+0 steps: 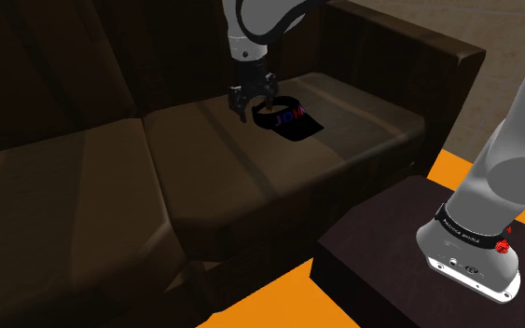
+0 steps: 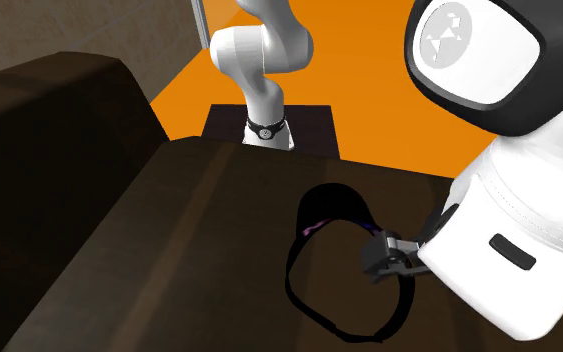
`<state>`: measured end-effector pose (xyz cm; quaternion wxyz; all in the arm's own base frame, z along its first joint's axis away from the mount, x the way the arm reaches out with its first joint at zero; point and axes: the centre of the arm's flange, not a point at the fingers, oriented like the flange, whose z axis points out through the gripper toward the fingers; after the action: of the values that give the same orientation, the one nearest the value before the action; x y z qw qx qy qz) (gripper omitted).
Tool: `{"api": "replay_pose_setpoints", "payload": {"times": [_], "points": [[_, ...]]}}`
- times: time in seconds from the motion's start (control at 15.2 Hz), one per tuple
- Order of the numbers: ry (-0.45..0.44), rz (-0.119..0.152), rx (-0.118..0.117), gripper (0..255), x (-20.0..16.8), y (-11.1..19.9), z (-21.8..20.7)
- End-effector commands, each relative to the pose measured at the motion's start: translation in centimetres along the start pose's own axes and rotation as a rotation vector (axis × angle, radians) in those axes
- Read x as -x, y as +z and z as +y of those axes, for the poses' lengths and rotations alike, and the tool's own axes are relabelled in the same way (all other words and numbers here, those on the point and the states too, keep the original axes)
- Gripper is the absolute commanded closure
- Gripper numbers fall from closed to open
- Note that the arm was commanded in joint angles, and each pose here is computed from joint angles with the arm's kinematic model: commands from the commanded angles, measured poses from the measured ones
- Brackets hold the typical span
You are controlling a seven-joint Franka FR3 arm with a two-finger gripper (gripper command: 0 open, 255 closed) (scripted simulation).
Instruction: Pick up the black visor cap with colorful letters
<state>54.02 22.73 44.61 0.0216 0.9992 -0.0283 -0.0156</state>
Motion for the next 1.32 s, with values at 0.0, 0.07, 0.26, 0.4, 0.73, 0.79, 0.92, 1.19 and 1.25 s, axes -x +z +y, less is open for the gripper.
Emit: {"api": "replay_pose_setpoints", "payload": {"times": [0.0,0.07,0.26,0.4,0.73,0.79,0.92,1.19,1.25], "points": [[0.0,0.001,0.0,255,0.1,0.2,0.0],[0.0,0.001,0.0,255,0.0,0.1,0.0],[0.0,0.001,0.0,255,0.0,0.2,0.0],[0.0,0.001,0.0,255,0.0,0.2,0.0],[0.0,0.0,0.0,255,0.0,-0.8,0.1],[0.0,0.001,0.0,255,0.0,-1.4,0.1],[0.0,0.001,0.0,255,0.1,-2.4,0.1],[0.0,0.001,0.0,255,0.1,-4.5,0.2],[0.0,0.001,0.0,255,0.1,-5.0,0.3]]}}
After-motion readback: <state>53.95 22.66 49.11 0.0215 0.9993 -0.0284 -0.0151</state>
